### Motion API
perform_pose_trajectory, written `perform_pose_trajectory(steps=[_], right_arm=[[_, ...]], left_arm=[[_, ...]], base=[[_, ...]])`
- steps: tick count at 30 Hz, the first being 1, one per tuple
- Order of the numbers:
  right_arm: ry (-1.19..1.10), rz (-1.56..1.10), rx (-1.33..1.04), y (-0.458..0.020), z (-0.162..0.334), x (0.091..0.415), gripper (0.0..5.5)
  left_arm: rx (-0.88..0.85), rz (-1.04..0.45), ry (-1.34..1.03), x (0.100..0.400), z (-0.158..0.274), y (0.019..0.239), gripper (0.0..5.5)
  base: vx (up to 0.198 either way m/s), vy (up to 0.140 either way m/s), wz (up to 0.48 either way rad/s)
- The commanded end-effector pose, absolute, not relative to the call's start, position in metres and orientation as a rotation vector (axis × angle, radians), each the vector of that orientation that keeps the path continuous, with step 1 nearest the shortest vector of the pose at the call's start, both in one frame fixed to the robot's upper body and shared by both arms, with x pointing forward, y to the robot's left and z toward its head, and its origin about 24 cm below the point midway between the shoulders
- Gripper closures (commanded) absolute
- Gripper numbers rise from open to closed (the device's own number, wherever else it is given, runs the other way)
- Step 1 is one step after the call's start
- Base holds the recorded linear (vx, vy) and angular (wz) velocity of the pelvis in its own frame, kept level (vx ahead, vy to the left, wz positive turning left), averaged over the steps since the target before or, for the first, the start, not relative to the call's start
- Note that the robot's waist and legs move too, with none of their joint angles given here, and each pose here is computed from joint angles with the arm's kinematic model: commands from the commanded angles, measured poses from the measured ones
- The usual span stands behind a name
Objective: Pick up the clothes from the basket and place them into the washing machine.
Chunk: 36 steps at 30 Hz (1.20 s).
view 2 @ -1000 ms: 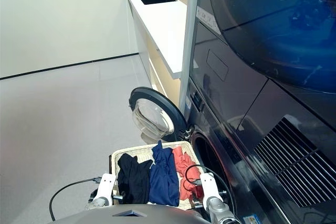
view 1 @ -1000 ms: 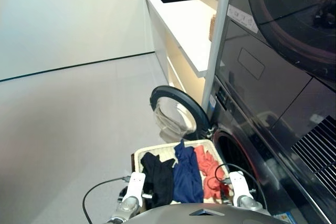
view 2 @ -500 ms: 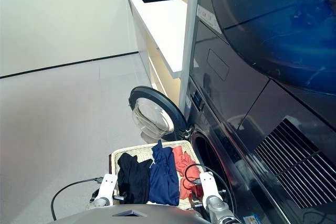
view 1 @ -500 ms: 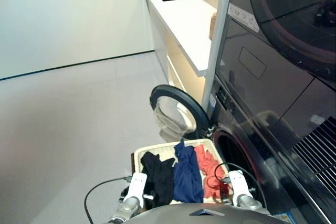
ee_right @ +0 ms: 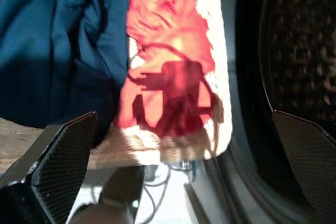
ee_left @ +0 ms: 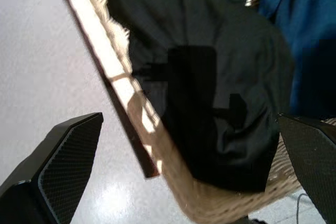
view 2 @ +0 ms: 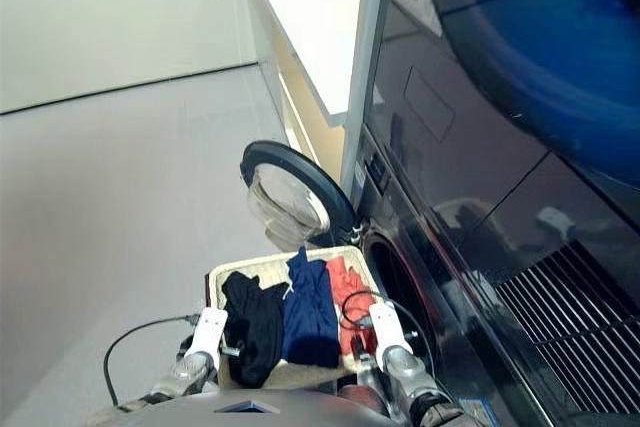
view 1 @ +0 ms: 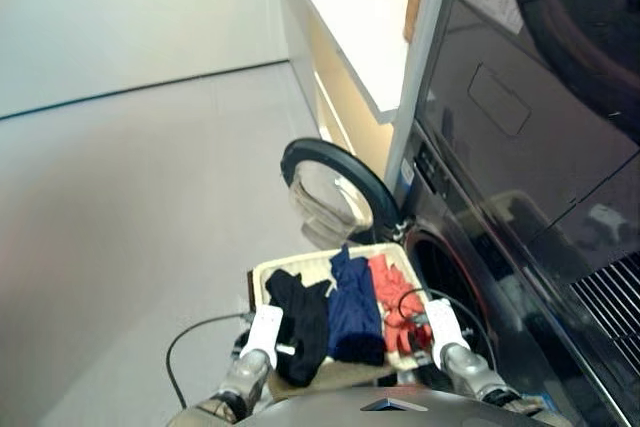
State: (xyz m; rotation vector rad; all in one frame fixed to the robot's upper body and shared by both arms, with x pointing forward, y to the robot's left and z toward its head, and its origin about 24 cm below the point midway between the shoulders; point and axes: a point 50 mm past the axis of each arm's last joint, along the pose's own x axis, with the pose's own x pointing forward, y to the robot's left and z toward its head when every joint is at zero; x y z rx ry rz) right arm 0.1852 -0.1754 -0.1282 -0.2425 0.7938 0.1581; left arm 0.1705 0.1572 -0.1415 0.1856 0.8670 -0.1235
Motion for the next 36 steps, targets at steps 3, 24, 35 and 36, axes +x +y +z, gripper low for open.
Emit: perform_pose_trajectory(steps=[3, 24, 35, 36], right_arm=[[0.514, 0.229, -0.237, -0.144, -0.085, 0.247, 0.0], [-0.013, 0.307, -0.281, -0.093, 0.041, 0.341, 0.0], [-0.135, 0.329, -0.245, -0.076, 0.074, 0.352, 0.0], [-0.144, 0.329, -0.241, -0.075, 0.076, 0.352, 0.0]], left_arm=[[0.229, -0.103, 0.686, 0.228, -0.11, 0.16, 0.0], [0.21, 0.029, 0.366, 0.329, -0.021, 0.166, 0.0], [0.11, 0.092, 0.315, 0.348, 0.003, 0.176, 0.0], [0.11, 0.092, 0.314, 0.349, 0.004, 0.175, 0.0]], base=[[0.0, 0.0, 0.0], [-0.048, 0.013, 0.022], [0.012, 0.001, -0.006], [0.0, 0.0, 0.0]])
